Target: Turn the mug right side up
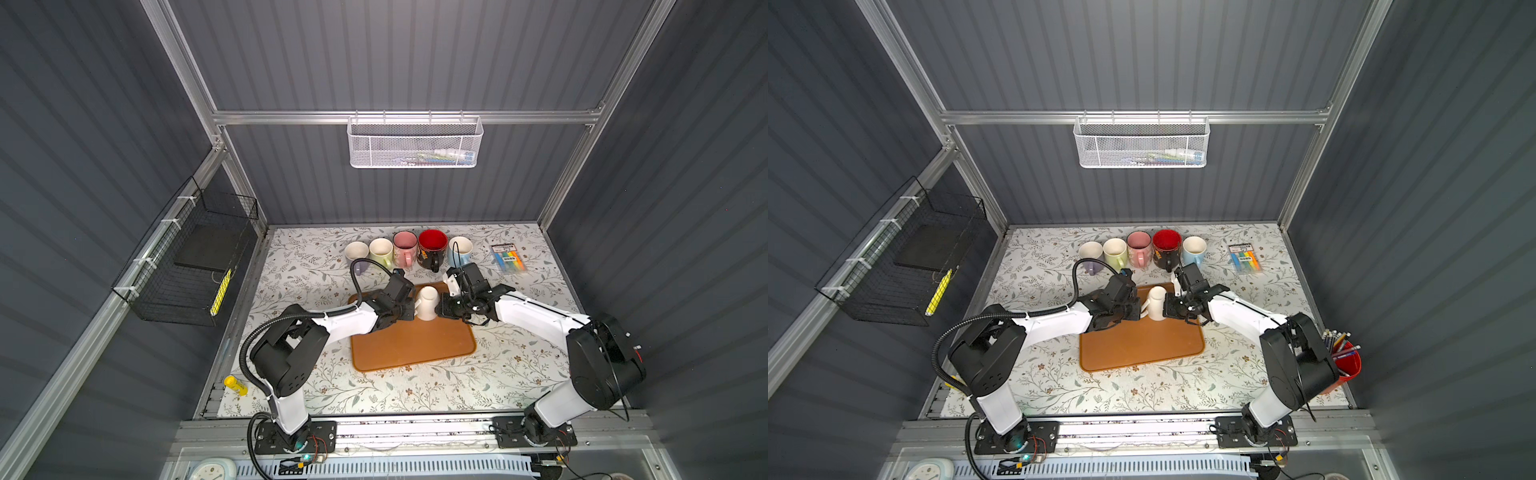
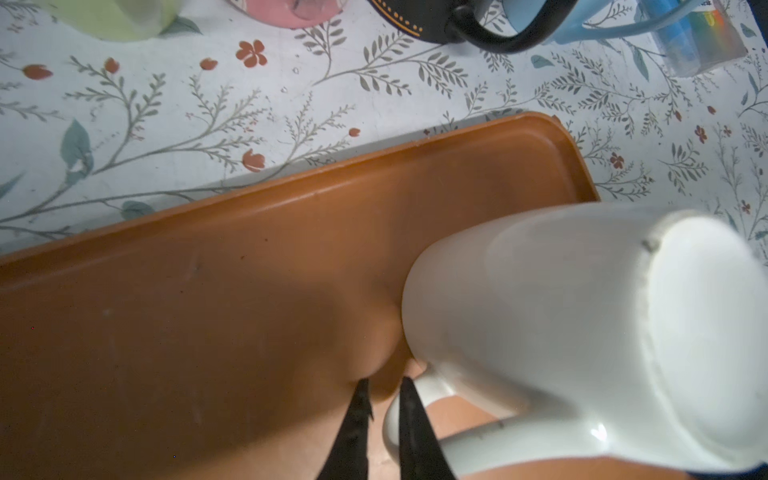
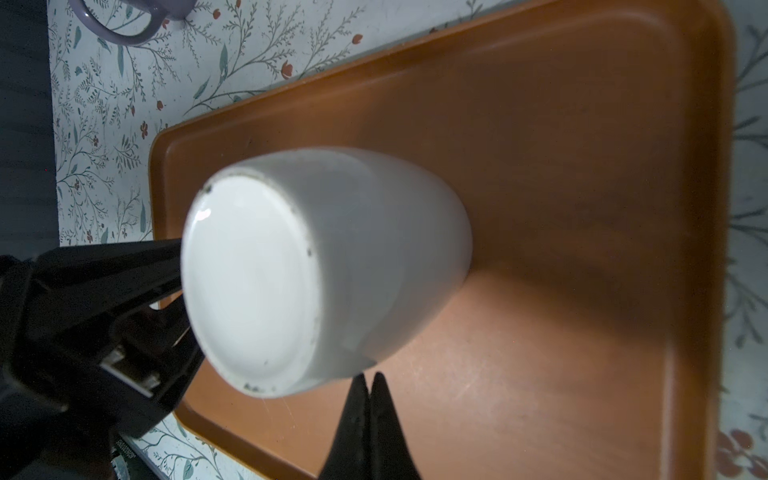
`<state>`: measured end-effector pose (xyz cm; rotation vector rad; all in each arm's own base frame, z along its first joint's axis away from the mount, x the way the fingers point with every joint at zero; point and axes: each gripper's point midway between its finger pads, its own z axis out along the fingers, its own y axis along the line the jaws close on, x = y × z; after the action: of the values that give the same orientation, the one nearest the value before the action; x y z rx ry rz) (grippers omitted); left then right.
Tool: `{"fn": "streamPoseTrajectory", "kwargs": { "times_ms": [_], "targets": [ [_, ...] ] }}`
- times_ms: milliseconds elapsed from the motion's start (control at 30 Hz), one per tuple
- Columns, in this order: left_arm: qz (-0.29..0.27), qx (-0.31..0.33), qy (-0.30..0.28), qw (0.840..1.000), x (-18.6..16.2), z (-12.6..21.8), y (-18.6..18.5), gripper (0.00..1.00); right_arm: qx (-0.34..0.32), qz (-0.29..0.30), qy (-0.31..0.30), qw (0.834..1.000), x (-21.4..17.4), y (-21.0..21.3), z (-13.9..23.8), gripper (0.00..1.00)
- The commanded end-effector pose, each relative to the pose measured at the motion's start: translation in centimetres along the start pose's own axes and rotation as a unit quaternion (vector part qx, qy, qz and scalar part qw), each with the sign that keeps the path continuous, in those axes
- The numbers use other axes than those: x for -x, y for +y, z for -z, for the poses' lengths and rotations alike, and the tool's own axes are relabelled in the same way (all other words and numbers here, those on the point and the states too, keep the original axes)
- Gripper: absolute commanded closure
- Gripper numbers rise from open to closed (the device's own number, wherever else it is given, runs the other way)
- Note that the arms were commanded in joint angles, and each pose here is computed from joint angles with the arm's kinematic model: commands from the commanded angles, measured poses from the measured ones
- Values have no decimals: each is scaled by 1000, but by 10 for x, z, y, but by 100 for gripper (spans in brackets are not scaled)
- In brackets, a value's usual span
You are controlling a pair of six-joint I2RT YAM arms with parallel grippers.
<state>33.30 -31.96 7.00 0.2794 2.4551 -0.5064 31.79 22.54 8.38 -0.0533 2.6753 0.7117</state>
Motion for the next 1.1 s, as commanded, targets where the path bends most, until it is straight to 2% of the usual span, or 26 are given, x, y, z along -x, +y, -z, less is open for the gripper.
{"fn": "streamPoseTrajectory", "kwargs": {
  "times_ms": [0, 167, 467, 867, 1067],
  "targets": [
    [6, -15, 6, 1000, -9, 0, -9, 84, 7, 1, -9, 1000, 7, 4, 0, 97],
    [-8, -12, 6, 1000, -14, 8, -15, 84, 12, 0, -5, 1000, 7, 5, -2, 96],
    [-47, 25, -10, 999, -6, 41, 0, 78, 6, 5, -12, 1000, 5, 2, 7, 95],
    [-20, -4, 8, 1000, -15, 10, -17, 82, -18, -7, -7, 1000, 7, -18, -1, 92],
    [-33, -22, 9, 999, -25, 2, -48, 83, -22, -13, -7, 1000, 12, -25, -1, 92]
  ]
}}
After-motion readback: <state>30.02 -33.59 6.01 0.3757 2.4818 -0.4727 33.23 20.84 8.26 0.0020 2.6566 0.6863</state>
